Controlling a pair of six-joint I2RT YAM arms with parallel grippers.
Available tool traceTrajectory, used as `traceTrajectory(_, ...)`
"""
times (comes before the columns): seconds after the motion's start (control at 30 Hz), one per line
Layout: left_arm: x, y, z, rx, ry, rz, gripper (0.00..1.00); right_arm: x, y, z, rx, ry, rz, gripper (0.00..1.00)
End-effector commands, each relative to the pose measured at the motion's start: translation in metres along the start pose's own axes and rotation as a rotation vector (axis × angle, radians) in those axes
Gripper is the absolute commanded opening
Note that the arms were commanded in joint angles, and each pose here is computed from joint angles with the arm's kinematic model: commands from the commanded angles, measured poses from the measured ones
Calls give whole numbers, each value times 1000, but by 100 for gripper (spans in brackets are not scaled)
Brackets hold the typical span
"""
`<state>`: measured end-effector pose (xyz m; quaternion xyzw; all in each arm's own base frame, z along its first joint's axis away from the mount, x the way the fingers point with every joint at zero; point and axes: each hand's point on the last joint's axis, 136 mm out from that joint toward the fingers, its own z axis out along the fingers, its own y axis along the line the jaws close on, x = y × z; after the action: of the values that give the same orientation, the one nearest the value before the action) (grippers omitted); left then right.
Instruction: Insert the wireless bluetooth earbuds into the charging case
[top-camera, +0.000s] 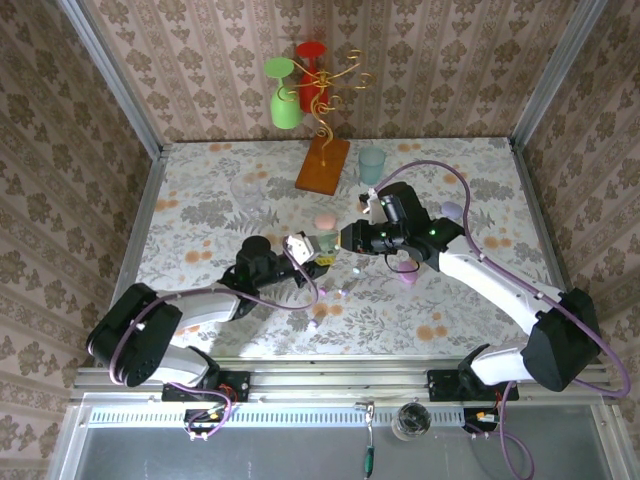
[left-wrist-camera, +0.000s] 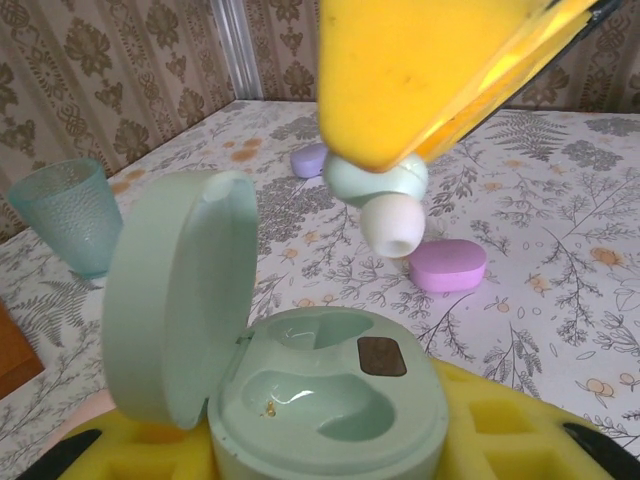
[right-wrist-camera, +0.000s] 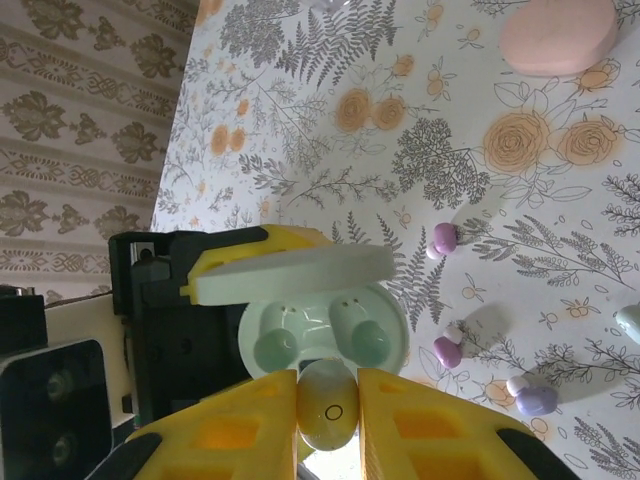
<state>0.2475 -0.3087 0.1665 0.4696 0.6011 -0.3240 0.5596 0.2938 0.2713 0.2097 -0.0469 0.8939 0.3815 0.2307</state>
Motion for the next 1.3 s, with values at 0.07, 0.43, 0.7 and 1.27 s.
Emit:
traceTrajectory(0.07,-24,0,6,9,-71,53,33,-7,13,1,-20,-5,-23,22)
traceTrajectory(0.43,-26,-1,11,17,-82,24,33,-1,17,18,-37,37,-28,22)
traceTrajectory(0.7,-25,0,13,18,-80,17,33,2,22,20,-50,44,-33,22)
traceTrajectory(1.27,-28,0,13,24,-84,8,32,8,22,27,-41,53,-32,29)
